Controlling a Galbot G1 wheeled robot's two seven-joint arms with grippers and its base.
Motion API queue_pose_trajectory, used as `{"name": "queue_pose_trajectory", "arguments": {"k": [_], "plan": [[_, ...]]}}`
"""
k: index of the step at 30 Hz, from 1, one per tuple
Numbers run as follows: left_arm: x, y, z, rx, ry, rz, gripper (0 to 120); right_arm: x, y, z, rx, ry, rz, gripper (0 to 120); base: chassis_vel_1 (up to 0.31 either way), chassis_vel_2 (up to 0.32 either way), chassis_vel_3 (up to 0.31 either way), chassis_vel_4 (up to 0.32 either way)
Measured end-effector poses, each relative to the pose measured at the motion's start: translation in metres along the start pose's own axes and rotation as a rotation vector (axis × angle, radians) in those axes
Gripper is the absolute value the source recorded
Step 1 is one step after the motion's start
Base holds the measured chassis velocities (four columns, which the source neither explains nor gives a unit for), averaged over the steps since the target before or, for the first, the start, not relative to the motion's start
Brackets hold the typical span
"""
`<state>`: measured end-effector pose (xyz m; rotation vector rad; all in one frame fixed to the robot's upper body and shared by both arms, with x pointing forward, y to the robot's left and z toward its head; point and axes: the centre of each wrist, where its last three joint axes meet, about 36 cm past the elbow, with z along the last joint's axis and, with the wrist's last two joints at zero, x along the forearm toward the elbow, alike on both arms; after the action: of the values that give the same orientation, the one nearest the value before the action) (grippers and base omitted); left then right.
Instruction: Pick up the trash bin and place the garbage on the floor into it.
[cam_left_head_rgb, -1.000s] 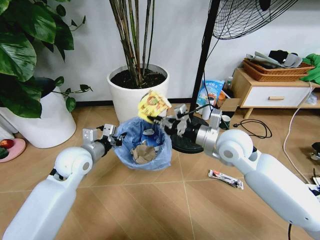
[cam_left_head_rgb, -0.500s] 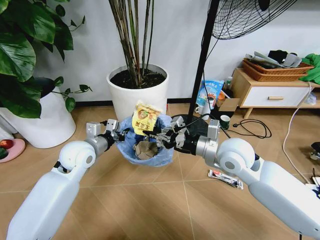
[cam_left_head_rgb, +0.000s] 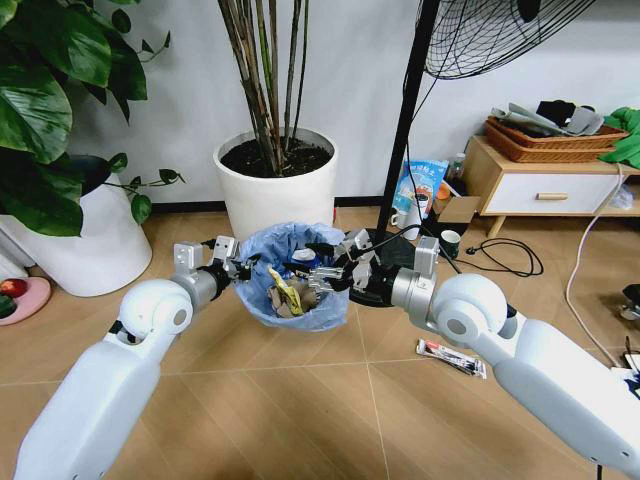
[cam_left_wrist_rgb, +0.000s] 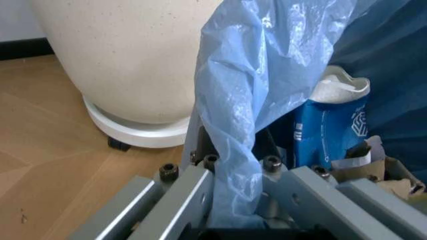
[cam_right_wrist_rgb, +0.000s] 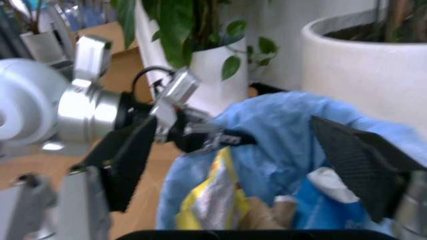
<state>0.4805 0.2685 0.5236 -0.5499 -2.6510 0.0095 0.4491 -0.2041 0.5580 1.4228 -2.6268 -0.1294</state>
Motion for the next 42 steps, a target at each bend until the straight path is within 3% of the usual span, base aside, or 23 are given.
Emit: {"name": "queue_pose_trajectory", "arguments": {"k": [3,11,16,18,26,34,42], "plan": [[0.002,0.001,0.002,0.003,0.001,-0.003,0,0.007,-0.007,-0.007,0.012,-0.028,0.061,99,0.0,0.0,0.0,0.0],[0.012,0.004,0.006,0.002,0.003,-0.02,0,0.027,-0.028,-0.005,0.024,-0.024,0.26,100,0.0,0.0,0.0,0.0],[0.026,0.006,0.014,0.004,0.008,-0.045,0,0.051,-0.056,0.009,0.01,0.014,0.443,100,0.0,0.0,0.0,0.0],[0.031,0.005,0.018,0.006,0.013,-0.055,0,0.069,-0.076,0.025,-0.018,0.042,0.546,100,0.0,0.0,0.0,0.0],[0.035,0.002,0.025,0.008,0.028,-0.05,0,0.127,-0.121,0.077,-0.088,0.135,0.735,100,0.0,0.0,0.0,0.0],[0.038,0.0,0.029,0.004,0.037,-0.047,0,0.168,-0.154,0.143,-0.144,0.279,0.819,100,0.0,0.0,0.0,0.0],[0.04,-0.002,0.03,0.001,0.04,-0.037,0,0.216,-0.196,0.219,-0.041,0.48,0.641,100,0.0,0.0,0.0,0.0]]}}
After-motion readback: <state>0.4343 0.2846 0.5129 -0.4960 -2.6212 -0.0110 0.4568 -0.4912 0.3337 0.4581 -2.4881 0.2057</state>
